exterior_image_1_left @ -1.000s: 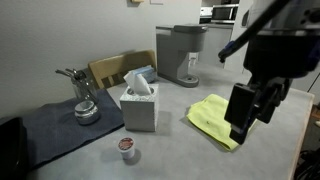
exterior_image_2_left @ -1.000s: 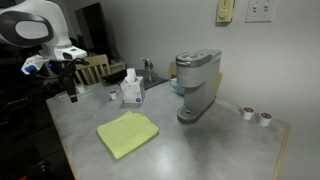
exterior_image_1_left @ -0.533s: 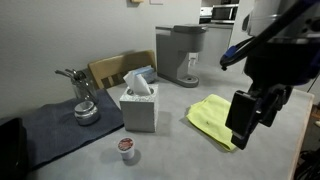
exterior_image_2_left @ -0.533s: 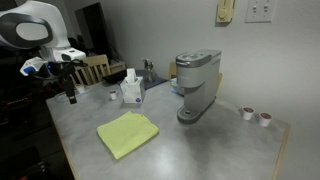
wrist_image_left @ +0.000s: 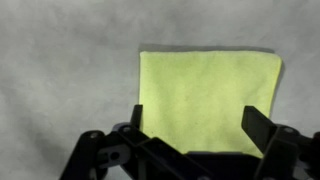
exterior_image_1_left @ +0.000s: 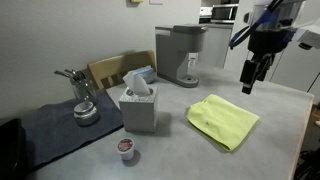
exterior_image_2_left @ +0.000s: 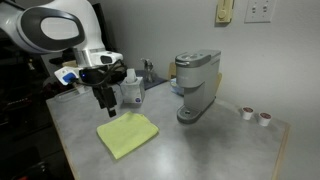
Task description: Unfold the yellow towel once
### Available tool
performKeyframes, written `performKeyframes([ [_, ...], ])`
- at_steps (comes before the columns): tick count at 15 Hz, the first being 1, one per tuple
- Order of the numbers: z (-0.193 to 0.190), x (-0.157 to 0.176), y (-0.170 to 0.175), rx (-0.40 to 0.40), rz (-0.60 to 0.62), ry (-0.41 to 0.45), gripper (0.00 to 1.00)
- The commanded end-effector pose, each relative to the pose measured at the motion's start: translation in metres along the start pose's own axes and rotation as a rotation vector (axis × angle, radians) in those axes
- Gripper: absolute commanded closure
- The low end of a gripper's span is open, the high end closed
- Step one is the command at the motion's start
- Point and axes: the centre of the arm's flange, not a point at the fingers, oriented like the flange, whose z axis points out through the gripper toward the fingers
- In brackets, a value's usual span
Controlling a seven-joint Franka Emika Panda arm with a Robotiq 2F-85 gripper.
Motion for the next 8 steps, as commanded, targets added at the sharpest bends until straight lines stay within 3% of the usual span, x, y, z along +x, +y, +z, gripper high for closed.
performKeyframes([
  [1,0.0016,0.0019,0.0032,0.001,-0.004,-0.003,0.00],
  [8,0.0022,0.0028,-0.0058,-0.001,-0.025,-0.003,0.00],
])
